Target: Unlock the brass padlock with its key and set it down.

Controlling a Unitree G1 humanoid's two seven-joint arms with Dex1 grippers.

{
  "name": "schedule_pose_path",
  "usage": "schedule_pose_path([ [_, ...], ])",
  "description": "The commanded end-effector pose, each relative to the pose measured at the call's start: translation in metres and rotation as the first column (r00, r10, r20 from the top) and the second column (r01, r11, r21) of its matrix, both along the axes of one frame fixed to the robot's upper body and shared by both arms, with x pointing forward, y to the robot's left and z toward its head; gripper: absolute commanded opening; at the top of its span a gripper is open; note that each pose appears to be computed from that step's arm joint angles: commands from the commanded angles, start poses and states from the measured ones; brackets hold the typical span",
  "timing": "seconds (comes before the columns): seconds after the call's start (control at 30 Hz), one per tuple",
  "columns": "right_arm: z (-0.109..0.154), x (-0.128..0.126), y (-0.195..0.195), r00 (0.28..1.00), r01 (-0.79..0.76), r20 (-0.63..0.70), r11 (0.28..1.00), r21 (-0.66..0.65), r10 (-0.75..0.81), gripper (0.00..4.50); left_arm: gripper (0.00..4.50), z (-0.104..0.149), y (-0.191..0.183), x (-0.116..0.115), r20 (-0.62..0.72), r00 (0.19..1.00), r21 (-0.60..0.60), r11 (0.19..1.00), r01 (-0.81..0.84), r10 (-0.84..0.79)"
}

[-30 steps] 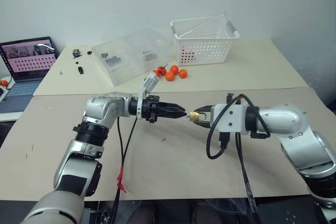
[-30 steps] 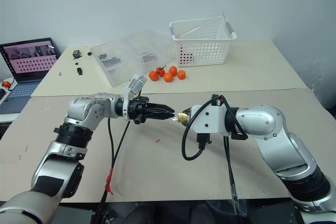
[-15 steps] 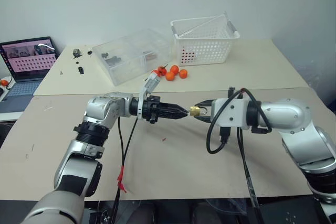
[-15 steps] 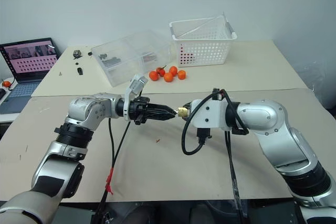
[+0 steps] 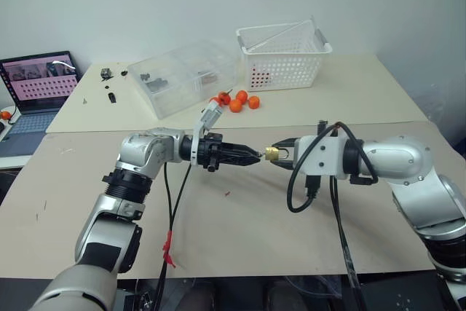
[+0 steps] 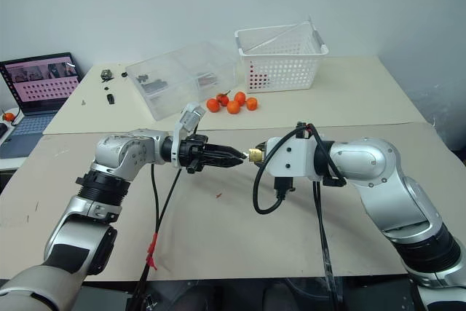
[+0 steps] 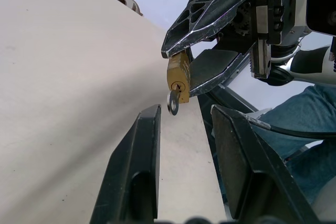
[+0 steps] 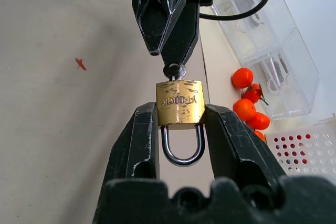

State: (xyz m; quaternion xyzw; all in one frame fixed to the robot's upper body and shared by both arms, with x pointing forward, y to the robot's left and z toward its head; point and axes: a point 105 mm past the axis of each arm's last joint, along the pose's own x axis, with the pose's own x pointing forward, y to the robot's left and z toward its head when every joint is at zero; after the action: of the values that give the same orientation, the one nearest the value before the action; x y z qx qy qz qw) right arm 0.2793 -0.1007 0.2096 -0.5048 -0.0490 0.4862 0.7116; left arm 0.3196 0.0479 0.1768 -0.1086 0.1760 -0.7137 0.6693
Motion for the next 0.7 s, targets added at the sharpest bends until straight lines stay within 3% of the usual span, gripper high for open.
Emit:
schedule_pose_path([
  [0.03,0.0142,-0.0024,0.0027,0.998,-0.008,0.062,1.0,0.013,0.008,0.93,1.59,0.0144,-0.0016,0.0015,0.053,0.999,-0.025,1.0,0.011,-0.01],
  [0.7,0.0115,-0.0055,0.0051,0.999,-0.014,0.052,1.0,0.017,0.013,0.93,1.59,0.0153,-0.0019,0.0032,0.053,0.999,-0.031,0.999,0.011,-0.009],
])
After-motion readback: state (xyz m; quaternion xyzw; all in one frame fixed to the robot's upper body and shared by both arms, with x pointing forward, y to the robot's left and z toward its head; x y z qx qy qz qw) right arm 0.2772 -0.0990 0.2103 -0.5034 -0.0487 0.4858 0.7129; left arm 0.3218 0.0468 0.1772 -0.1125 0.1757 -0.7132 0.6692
